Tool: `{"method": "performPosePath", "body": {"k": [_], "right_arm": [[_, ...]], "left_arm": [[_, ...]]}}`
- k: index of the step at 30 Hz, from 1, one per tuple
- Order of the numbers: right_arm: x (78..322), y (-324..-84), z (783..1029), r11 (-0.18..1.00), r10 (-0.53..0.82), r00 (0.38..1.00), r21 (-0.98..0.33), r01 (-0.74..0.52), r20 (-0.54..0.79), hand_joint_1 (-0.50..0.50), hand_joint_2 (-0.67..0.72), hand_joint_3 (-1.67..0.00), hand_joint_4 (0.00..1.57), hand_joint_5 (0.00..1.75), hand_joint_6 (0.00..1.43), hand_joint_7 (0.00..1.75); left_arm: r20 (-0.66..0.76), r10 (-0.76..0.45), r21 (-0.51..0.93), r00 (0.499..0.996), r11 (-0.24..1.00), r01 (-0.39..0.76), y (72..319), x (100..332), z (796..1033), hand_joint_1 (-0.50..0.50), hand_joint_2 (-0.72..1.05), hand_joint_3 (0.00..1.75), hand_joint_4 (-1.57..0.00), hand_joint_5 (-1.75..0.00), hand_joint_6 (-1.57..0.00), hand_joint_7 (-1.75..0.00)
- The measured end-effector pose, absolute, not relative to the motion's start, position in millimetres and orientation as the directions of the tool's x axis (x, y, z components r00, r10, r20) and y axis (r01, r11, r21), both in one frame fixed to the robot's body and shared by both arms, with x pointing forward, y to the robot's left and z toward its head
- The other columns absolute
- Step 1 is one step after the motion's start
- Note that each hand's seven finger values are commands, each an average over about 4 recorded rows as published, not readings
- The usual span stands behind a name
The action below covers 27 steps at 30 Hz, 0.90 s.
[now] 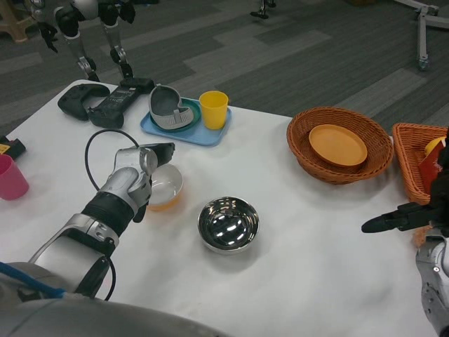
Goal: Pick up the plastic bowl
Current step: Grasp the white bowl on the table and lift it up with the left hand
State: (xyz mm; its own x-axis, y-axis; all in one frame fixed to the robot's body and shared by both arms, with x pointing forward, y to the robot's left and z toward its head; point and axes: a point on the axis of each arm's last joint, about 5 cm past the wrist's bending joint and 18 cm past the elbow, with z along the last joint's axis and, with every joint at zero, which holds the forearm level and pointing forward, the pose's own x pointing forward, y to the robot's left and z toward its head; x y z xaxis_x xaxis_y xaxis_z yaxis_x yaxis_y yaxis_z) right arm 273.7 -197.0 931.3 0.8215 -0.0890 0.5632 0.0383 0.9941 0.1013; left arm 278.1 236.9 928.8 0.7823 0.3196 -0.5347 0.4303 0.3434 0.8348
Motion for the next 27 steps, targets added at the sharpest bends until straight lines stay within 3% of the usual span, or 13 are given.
{"method": "performPosePath", "body": {"k": [6, 20, 27], "right_arm": [[274, -197, 931, 0.994, -0.090, 0.823, 0.100, 0.041, 0.561, -0.46, 0.72, 0.00, 0.00, 0.00, 0.00, 0.00], [273, -197, 930, 0.995, -0.086, 0.826, 0.096, 0.039, 0.557, -0.46, 0.72, 0.00, 0.00, 0.00, 0.00, 0.00], [273, -196, 930, 0.995, -0.080, 0.824, 0.098, 0.030, 0.560, -0.46, 0.72, 0.00, 0.00, 0.00, 0.00, 0.00]], "left_arm": [[-0.555, 0.323, 0.823, 0.767, 0.350, 0.448, 238, 286, 929, -0.50, -0.55, 0.00, 0.00, -0.10, 0.00, 0.00], [-0.598, 0.320, 0.795, 0.735, 0.352, 0.493, 237, 300, 926, -0.50, -0.55, 0.00, 0.00, -0.31, 0.00, 0.00], [-0.609, 0.324, 0.788, 0.724, 0.356, 0.503, 238, 302, 924, -0.50, -0.55, 0.00, 0.00, -0.28, 0.00, 0.00]]}}
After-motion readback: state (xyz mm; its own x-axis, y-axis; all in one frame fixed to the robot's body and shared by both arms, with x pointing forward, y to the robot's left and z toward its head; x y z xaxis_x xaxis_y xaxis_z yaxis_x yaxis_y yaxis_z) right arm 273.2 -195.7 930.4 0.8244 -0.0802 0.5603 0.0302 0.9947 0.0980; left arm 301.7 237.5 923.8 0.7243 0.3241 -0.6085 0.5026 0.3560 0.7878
